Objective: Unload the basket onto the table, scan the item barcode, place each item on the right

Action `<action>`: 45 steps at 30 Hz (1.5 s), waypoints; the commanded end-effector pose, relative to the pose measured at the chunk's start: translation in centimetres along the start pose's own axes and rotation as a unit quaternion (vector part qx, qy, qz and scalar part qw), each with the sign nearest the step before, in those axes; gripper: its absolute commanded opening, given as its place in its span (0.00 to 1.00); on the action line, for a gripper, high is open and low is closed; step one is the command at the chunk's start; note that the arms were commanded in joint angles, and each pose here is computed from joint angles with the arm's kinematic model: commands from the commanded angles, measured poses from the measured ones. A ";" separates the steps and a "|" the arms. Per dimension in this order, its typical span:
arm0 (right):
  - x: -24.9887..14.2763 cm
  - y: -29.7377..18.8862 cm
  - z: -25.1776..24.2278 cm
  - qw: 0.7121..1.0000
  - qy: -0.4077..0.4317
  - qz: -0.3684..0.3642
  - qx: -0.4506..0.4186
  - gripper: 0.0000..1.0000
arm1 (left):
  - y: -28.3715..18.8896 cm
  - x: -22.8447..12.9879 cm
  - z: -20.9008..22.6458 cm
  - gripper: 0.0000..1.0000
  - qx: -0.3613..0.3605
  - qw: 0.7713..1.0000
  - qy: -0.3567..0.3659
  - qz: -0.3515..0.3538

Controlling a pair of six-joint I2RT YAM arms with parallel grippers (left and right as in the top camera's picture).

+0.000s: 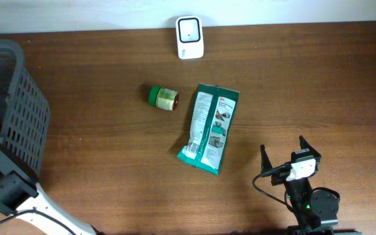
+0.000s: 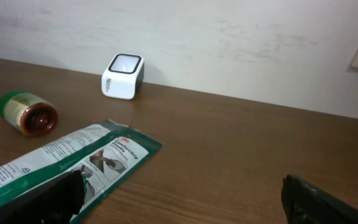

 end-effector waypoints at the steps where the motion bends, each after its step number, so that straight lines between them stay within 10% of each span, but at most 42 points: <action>1: -0.3 0.0 0.0 1.000 -0.003 0.003 -0.001 0.98 | -5.9 2.6 -0.1 0.00 -0.072 0.997 -0.021 -0.035; 7: -0.3 0.0 0.0 1.000 -0.003 0.003 -0.001 0.98 | -26.8 1.8 2.0 0.00 -0.271 0.935 -0.029 -0.226; 13: -0.3 0.0 0.0 1.000 -0.003 0.003 -0.001 0.98 | -40.2 -13.9 -3.4 0.00 -0.433 0.820 0.184 -0.327; 17: -0.3 0.0 0.0 1.000 -0.003 0.003 -0.001 0.98 | -36.5 -21.4 -11.4 0.00 -0.378 0.838 0.323 -0.226; 22: -0.3 0.0 0.0 1.000 -0.003 0.003 -0.001 0.98 | -22.6 -29.6 -18.0 0.00 -0.131 0.894 0.409 -0.131; 29: -0.3 0.0 0.0 1.000 -0.003 0.003 -0.001 0.98 | -15.7 -36.1 -21.2 0.01 -0.175 0.890 0.412 -0.086; 31: -0.3 0.0 0.0 1.000 -0.003 0.003 -0.001 0.98 | -16.1 -36.1 -21.6 0.60 -0.189 0.888 0.410 -0.090; 39: -0.3 0.0 0.0 1.000 -0.003 0.003 -0.001 0.99 | -38.5 -26.3 -9.3 0.75 -0.427 0.805 0.278 -0.304; 45: -0.3 0.0 0.0 1.000 -0.003 0.003 -0.001 0.98 | -34.2 -7.8 6.7 0.62 -0.269 0.876 -0.078 -0.393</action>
Point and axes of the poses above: each gripper's point midway between its finger pads, its own y axis out along the fingers, its own z axis along the line the jaws close on, x = y × z, the point moved 6 cm from there along -y, back along the fingers, and after that the axes turned 12 degrees about -y, right-handed, at the moved point
